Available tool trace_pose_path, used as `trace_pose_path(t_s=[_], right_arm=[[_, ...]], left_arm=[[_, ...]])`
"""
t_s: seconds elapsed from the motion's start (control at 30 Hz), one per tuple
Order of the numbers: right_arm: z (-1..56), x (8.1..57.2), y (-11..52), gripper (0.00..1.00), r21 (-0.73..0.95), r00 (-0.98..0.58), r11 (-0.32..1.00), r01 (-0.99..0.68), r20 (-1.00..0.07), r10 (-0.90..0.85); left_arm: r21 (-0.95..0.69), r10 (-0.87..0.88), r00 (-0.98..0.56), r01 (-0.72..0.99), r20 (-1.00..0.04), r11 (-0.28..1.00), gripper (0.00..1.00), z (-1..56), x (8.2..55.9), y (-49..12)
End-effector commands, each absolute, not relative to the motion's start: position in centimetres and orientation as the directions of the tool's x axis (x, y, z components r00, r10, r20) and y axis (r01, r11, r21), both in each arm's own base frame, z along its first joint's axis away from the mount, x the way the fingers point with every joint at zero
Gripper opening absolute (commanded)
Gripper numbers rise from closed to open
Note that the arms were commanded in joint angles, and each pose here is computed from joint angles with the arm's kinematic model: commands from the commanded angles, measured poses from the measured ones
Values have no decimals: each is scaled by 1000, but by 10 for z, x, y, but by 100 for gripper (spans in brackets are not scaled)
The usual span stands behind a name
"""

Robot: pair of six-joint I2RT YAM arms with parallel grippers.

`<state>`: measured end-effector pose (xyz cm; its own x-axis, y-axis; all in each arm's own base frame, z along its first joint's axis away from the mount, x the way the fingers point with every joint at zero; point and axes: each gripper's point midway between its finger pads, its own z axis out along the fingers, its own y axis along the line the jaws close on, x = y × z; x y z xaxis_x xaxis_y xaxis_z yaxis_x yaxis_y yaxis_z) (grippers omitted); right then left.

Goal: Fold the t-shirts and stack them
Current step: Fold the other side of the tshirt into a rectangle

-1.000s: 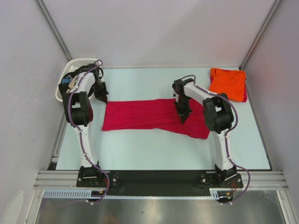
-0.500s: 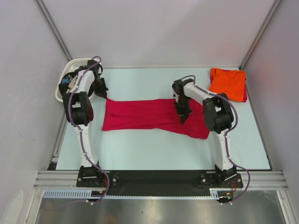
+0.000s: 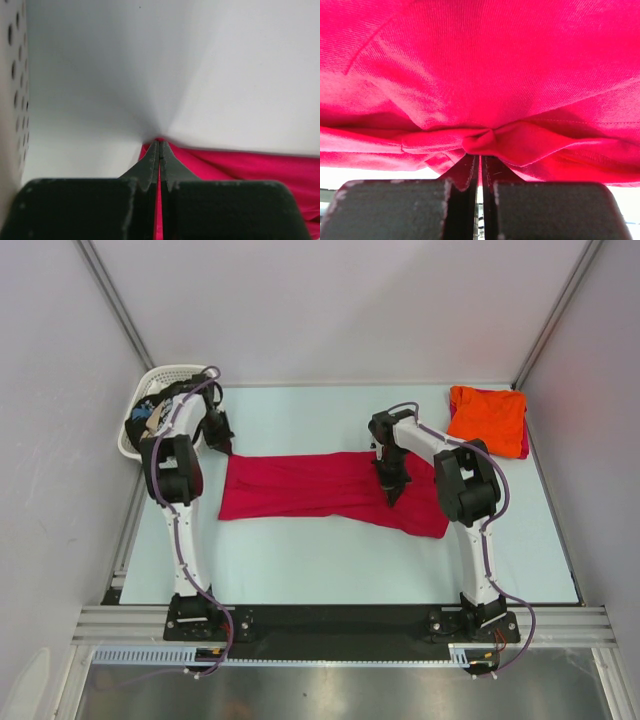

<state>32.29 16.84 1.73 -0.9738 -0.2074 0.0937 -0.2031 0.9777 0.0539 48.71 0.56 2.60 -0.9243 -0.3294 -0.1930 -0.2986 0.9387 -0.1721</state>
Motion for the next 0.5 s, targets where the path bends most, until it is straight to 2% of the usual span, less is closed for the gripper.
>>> trace_pose_path(t_s=[0.0,0.1,0.2,0.23,0.27,0.3,0.33,0.4,0.47], right_arm=[[23,311,160,0,28,-969,976,-216,120,-217],[21,308,161,0,32,-968,976,-213,129,-216],[20,306,161,0,33,-968,977,-213,132,-215],[20,306,161,0,33,-967,976,-216,130,-218],[19,306,160,0,30,-967,977,-213,133,-215],[21,308,160,0,26,-969,977,-210,125,-211],[22,309,160,0,25,-970,977,-211,121,-213],[28,313,160,0,19,-972,977,-211,101,-212],[34,317,160,2,10,-974,978,-210,82,-210]], left_arm=[[-212,-339,-893,-285,-295,935,0,56,511,12],[-216,-344,-884,-286,-316,934,0,62,514,14],[-198,-333,-907,-288,-258,937,1,45,502,13],[-194,-331,-917,-291,-222,937,38,33,496,11],[-187,-320,-926,-284,-199,940,57,28,490,11],[-182,-309,-935,-278,-173,943,70,23,482,8],[-182,-298,-936,-266,-188,947,97,30,481,7],[-191,-266,-938,-225,-225,955,100,41,480,2],[-216,-249,-912,-184,-325,959,100,81,489,-1]])
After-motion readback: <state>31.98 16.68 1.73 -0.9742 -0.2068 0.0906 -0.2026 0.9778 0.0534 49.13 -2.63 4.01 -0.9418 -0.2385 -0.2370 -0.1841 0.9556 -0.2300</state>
